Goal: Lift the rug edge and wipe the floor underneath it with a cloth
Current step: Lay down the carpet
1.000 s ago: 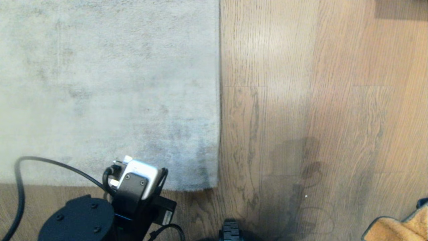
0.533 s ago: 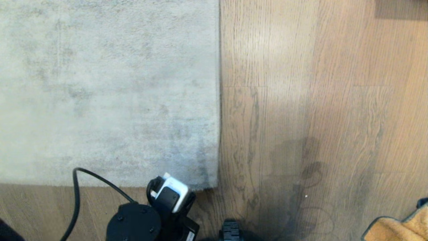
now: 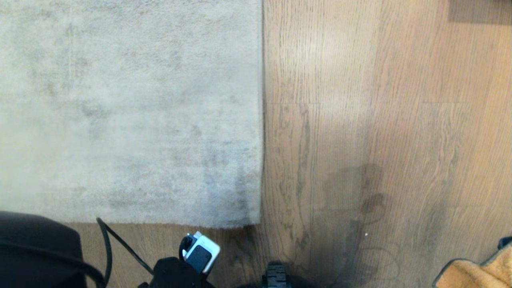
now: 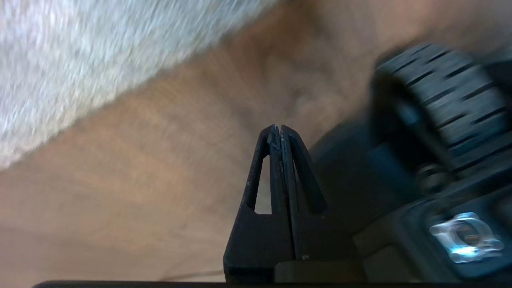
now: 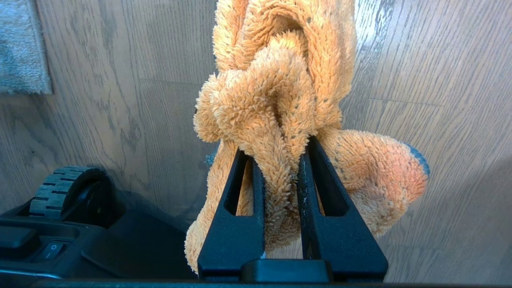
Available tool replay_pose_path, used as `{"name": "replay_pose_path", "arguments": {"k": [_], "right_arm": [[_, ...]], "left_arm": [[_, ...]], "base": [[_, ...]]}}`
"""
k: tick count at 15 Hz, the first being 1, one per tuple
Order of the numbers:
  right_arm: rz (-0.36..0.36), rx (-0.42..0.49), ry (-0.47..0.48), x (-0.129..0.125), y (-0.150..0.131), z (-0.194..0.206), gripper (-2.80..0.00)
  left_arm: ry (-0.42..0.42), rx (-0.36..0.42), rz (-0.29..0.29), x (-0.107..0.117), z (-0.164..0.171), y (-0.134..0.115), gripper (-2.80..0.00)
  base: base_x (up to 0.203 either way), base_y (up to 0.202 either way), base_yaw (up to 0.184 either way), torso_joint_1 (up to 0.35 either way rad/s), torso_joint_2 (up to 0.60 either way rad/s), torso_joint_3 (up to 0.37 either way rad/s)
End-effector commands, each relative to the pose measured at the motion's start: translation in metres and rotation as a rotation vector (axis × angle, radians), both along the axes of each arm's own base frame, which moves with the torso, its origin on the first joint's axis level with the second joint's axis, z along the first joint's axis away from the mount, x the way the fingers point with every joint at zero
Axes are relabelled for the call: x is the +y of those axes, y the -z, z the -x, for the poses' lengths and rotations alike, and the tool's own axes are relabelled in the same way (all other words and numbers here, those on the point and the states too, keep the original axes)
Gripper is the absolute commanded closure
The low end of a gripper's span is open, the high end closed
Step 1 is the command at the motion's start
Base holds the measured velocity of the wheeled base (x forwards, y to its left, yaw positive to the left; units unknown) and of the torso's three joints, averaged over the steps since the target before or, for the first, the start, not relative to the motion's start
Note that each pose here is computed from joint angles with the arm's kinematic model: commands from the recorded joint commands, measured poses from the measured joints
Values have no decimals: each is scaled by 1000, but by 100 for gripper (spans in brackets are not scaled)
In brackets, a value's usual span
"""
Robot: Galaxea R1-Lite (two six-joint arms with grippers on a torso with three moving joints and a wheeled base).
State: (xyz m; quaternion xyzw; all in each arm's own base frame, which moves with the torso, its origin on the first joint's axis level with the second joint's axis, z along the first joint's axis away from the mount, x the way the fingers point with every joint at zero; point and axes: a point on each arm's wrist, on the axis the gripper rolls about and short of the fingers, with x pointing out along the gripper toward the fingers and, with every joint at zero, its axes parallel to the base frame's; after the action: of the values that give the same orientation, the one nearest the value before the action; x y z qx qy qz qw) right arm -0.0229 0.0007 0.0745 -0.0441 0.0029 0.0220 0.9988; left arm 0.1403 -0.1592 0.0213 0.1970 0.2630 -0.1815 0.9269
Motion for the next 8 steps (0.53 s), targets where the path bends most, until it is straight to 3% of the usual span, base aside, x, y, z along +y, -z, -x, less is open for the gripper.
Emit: {"name": "replay_pose_path", "arguments": {"k": [1,4,8], "right_arm": [[1,0,-1,0,0,0,0],[1,1,-1,0,0,0,0],[1,1,-1,0,0,0,0]], "left_arm": [[-32,24,-33,4,-5,10,0],[-79,15,-25,7,-17,15,0],[-125,-45,35,6,-33,24,0]], "base": [[0,0,0,0,0,0],[0,0,0,0,0,0],[0,0,0,0,0,0]]}}
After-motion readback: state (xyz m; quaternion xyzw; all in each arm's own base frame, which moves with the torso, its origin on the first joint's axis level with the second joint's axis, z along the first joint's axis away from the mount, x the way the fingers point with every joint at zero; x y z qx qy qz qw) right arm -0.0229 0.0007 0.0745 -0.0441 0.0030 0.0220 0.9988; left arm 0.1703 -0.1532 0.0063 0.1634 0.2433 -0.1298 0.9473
